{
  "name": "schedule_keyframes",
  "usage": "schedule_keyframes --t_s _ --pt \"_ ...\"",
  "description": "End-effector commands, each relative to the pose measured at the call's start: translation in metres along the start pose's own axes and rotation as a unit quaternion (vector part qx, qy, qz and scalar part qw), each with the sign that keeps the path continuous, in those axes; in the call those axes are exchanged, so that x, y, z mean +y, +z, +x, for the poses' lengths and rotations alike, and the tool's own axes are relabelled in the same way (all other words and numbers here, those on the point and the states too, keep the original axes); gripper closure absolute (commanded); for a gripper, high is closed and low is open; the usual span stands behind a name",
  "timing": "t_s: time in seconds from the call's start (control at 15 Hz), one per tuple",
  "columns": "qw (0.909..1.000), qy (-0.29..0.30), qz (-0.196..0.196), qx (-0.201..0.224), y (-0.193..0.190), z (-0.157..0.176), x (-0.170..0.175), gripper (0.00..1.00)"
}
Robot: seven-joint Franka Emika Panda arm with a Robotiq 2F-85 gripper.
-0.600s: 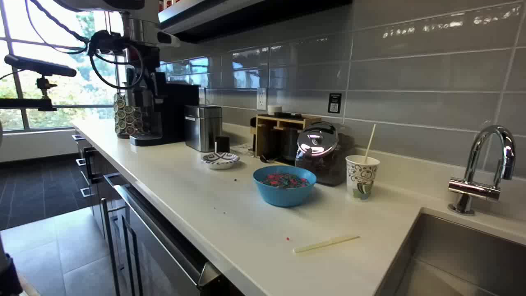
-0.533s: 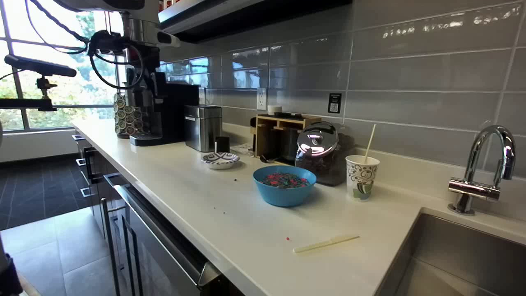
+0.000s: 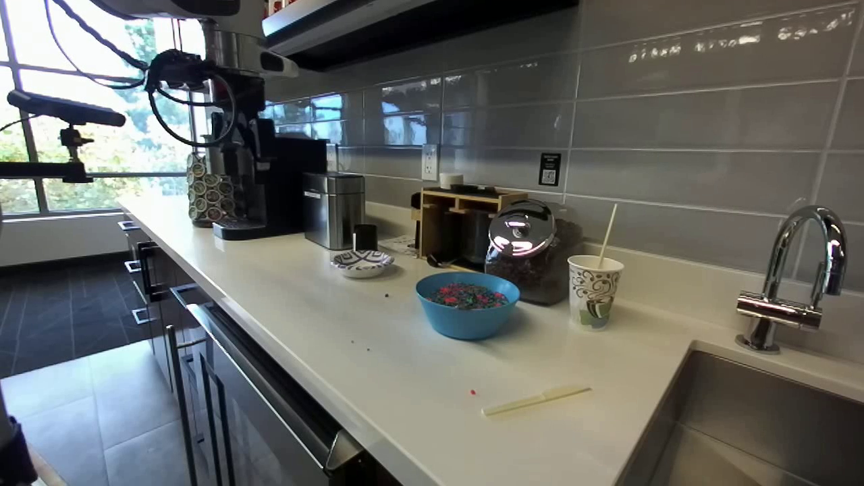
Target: Pick up some cereal from the counter and place it in the blue bowl.
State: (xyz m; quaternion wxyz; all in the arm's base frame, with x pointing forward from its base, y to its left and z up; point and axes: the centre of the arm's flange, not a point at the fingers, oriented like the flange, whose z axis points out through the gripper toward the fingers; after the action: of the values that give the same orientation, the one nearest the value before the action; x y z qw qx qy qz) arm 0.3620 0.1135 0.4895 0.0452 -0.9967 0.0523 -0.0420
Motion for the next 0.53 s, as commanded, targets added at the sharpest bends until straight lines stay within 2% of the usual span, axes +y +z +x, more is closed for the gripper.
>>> schedule_keyframes --t_s 0.0,0.27,0.47 --pt "0.9974 0.073 0.001 0.004 0.01 -0.004 0.053 0.0" --pt "0.9892 0.147 -0.004 0.001 0.029 -0.02 0.124 0.0" --pt "0.9808 0.194 -0.011 -0.008 0.043 -0.047 0.168 0.0"
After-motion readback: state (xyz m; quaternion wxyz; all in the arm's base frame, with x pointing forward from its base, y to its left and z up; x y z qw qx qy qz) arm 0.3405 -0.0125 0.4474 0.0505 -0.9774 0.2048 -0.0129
